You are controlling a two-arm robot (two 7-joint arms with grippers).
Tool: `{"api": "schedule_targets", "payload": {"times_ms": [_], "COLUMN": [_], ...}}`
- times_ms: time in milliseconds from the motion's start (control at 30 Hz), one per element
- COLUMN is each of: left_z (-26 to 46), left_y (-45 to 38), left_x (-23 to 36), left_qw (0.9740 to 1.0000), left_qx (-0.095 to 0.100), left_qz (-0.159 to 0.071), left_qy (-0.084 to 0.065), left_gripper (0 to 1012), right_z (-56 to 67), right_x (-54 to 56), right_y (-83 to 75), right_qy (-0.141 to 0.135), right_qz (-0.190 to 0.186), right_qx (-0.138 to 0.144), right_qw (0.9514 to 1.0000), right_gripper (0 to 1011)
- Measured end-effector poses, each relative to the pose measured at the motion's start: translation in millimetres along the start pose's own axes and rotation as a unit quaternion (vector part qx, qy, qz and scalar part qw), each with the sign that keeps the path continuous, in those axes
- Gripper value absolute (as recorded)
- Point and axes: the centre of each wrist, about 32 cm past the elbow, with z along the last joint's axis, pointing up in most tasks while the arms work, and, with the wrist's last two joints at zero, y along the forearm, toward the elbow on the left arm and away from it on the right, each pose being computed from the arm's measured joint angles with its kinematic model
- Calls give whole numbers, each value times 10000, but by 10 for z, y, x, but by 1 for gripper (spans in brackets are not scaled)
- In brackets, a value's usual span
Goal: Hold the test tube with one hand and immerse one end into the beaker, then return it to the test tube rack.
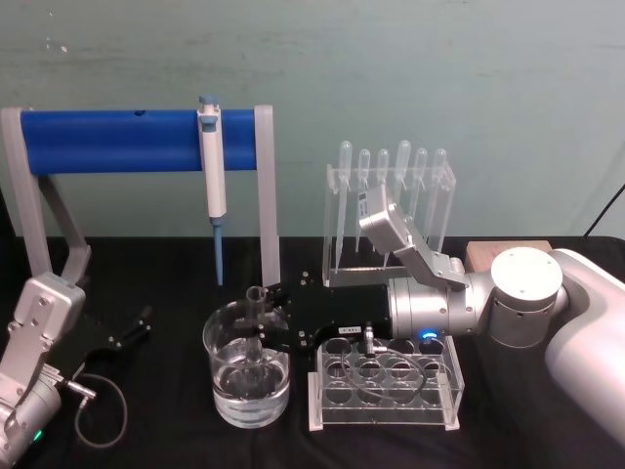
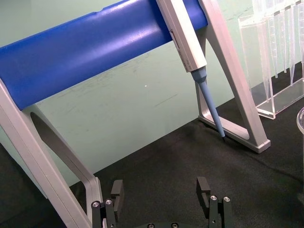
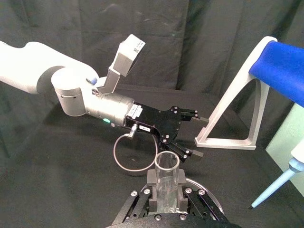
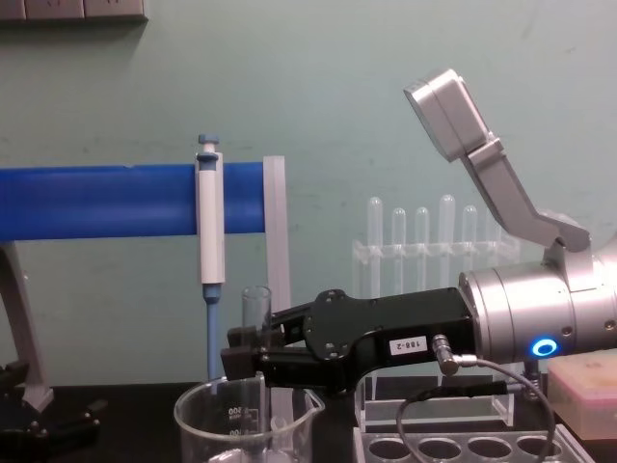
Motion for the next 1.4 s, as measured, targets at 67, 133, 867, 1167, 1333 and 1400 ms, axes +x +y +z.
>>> {"api": "schedule_targets", "payload": {"times_ms": [67,133,867,1167,1333,1400], "left_z": [0,0,0,0,0,0], "left_y": [0,0,0,0,0,0], "left_x": [0,0,0,0,0,0], "left_qw": [10000,10000,10000,10000,10000,10000], "left_qx": [0,0,0,0,0,0], "left_qz": [0,0,0,0,0,0], "left_qy": [0,0,0,0,0,0], "left_gripper": [1000,1000,1000,1000,1000,1000], "right_z": [0,0,0,0,0,0], "right_x": [0,0,0,0,0,0], "right_y": [0,0,0,0,0,0], "right_qy": [0,0,0,0,0,0], "right_qz": [0,0,-1,0,0,0], "right_qx": [0,0,0,0,0,0], "right_qw": [10000,10000,10000,10000,10000,10000], "right_gripper": [230,230,230,230,230,230]}}
